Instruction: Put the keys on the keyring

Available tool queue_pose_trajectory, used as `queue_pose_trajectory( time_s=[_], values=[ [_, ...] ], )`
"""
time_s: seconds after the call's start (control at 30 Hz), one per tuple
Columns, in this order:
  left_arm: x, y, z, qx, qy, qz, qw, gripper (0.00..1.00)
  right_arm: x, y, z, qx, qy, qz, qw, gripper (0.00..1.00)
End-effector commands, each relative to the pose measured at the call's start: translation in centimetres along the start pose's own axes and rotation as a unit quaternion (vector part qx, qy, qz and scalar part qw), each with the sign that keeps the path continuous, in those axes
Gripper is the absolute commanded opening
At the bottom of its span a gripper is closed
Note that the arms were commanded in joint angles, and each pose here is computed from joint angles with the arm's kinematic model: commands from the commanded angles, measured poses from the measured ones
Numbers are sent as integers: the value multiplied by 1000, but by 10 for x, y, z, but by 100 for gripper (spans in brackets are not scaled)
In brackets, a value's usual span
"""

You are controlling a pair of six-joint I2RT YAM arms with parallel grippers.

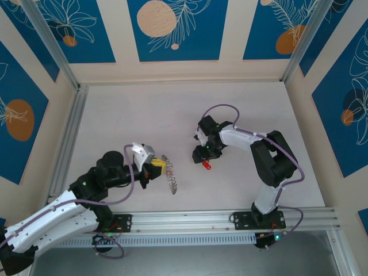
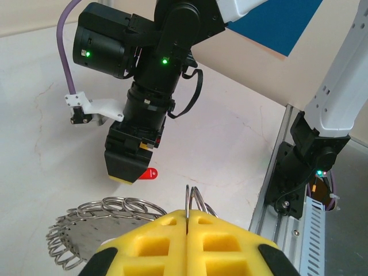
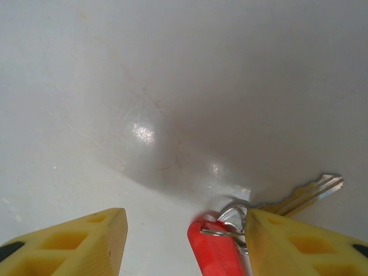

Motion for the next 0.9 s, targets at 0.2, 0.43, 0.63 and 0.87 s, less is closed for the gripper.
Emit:
queue_pose_trajectory(
  time_s=[0.2, 0.43, 0.63, 0.87],
  values=[
    [-6, -9, 22, 12, -43, -14, 999, 0, -2, 12, -21, 17, 29, 9, 999, 53],
    [-8, -10, 24, 11, -45, -13, 999, 0, 1, 20, -18, 1, 27, 0, 1000, 51],
    [-10, -10, 26, 13, -47, -13, 999, 0, 8, 15, -15, 14, 32, -33, 999, 46],
    [-10, -10, 25, 12, -48, -13, 999, 0, 11, 7, -11, 29, 31, -83, 996, 34]
  ],
)
Point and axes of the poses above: each hand's point on the last joint's axis, 136 mm out from that joint toward the fingers, its own x axis out along the fingers, its own y axis along the line the jaws close on, z = x × y, the point moved 7 cm from there along -x, back along the fingers, and after that the axes turned 6 degrees about -x, right-handed, at the moved point
